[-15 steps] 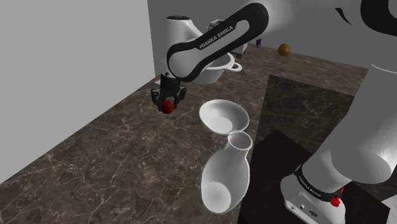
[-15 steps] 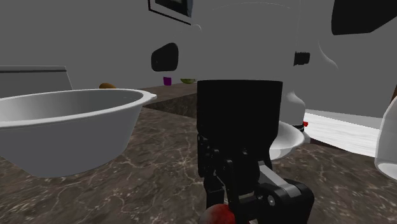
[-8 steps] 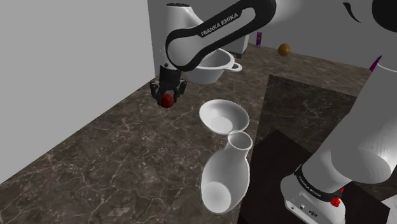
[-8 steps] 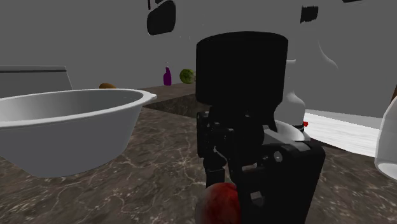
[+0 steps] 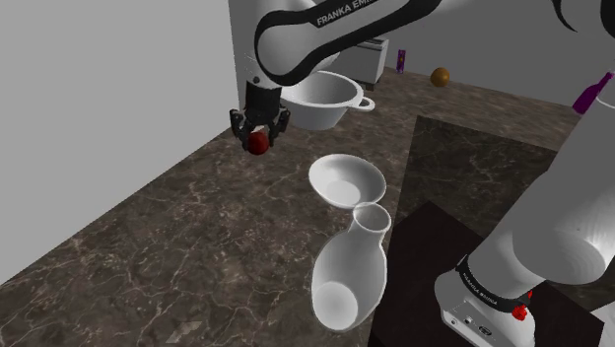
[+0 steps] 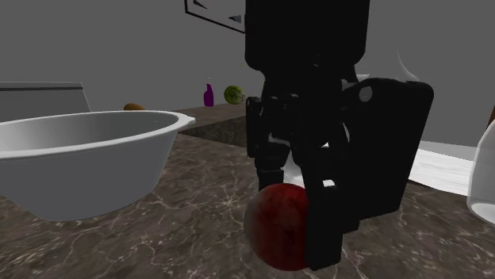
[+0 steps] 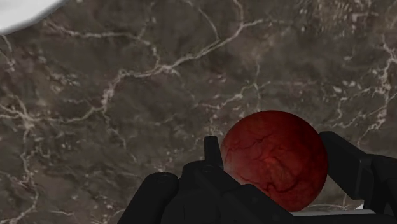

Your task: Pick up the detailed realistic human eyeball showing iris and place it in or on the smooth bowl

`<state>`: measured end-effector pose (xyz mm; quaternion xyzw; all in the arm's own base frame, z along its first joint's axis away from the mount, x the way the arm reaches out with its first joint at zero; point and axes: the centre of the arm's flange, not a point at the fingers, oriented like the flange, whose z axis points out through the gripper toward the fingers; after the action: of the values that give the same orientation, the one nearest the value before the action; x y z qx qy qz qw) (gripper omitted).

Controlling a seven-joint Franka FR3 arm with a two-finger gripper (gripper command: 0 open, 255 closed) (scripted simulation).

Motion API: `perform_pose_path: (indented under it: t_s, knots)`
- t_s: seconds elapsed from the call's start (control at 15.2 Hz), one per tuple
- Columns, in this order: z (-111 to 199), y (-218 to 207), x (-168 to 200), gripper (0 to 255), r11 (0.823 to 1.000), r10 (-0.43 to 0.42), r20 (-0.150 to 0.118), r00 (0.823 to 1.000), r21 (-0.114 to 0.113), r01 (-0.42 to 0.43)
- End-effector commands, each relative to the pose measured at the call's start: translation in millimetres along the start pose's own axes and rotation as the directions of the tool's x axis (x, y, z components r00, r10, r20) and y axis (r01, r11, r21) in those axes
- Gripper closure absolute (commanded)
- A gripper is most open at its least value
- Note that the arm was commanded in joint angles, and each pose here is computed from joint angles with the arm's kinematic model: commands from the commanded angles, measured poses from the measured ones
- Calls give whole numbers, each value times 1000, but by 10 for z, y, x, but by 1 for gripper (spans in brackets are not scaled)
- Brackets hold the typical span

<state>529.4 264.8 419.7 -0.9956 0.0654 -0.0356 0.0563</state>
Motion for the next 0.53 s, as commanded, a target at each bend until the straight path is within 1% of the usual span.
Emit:
perform_pose_path:
  t_s: [0.0,0.46]
  knots:
    - [-102,-12,2,255,1000,0,0,1000,0,0]
    - [-469,-55,25,255,1000,0,0,1000,0,0]
